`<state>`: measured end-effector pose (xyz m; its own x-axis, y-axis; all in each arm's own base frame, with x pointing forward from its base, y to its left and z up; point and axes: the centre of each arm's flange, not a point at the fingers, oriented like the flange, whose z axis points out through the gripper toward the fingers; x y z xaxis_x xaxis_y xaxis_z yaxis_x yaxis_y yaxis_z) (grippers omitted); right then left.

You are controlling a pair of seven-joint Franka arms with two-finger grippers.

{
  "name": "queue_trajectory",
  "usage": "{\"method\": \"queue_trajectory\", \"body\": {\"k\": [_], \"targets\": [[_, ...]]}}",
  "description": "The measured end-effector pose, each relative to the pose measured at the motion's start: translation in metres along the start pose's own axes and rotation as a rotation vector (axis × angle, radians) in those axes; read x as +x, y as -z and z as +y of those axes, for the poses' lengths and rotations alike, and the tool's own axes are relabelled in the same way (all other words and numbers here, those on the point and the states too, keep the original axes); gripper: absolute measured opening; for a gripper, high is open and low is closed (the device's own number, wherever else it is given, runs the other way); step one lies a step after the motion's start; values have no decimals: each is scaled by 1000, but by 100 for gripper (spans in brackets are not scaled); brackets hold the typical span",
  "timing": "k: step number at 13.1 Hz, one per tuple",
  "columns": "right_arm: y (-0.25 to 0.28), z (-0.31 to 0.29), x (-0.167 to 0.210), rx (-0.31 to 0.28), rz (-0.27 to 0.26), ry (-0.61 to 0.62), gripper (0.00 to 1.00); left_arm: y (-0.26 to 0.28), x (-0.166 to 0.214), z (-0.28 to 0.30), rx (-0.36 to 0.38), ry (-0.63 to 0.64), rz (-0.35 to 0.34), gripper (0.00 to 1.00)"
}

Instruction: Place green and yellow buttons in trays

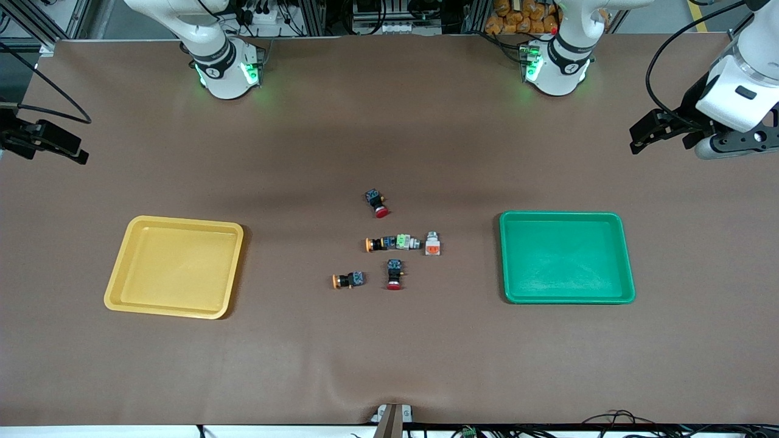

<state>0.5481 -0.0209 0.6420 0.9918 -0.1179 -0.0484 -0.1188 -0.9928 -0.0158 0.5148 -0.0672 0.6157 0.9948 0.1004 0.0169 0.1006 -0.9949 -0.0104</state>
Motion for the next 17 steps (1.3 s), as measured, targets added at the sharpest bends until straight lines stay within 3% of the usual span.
{"method": "queue_trajectory", "body": {"k": [11,17], "targets": [[-15,-15,7,-4,-27,26,100,-9,16,14,9,-9,-56,100],[-61,-71,34,-14,-46,112,100,-75,29,79,19,-26,-117,100]]}}
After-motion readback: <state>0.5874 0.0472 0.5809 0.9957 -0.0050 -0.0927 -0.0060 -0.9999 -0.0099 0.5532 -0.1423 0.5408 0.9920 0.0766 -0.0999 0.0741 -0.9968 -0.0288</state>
